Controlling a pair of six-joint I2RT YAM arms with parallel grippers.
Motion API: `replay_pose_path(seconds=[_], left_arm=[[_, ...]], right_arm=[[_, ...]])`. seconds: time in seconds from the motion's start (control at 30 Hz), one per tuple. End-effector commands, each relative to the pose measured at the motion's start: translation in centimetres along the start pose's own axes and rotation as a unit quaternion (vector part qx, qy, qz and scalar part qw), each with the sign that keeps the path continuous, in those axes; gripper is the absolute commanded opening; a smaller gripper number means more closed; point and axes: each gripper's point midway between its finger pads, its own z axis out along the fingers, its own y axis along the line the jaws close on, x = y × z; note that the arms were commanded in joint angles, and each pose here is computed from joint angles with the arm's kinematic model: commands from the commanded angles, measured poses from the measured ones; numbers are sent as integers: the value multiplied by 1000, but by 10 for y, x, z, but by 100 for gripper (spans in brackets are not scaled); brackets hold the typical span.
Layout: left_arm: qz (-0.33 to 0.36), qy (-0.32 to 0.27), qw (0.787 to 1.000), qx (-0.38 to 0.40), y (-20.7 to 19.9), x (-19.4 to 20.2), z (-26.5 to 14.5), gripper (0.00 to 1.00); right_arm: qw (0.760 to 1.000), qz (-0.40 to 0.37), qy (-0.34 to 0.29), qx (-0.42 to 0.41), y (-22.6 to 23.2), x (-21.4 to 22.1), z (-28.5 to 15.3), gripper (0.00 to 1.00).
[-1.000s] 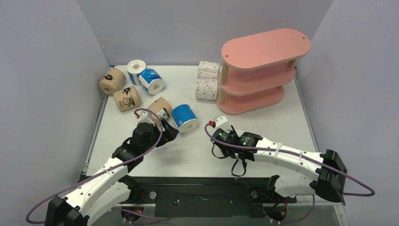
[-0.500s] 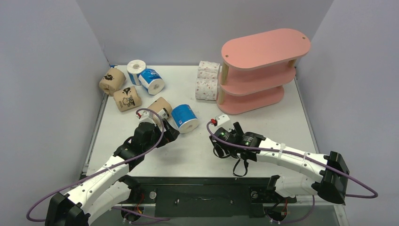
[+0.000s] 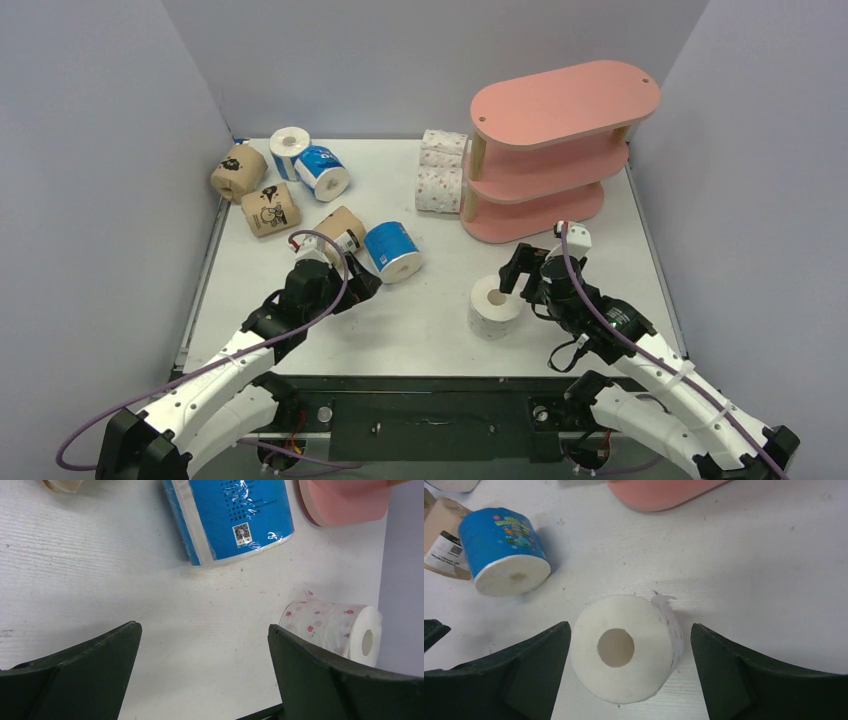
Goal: Place and organize the paper towels onto the shelf
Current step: Place the paper towel at the center of the board.
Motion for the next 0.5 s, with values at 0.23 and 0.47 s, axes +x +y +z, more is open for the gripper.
replay_pose_path(seconds=[0.23, 0.47], left_arm=[[-9, -14, 1000, 19, -12, -10, 0, 98], [-9, -12, 1000, 17, -11, -9, 2, 98]], right_arm=[[996, 69, 52, -24, -9, 37, 26, 76], [995, 64, 66, -37, -6, 47, 30, 70]])
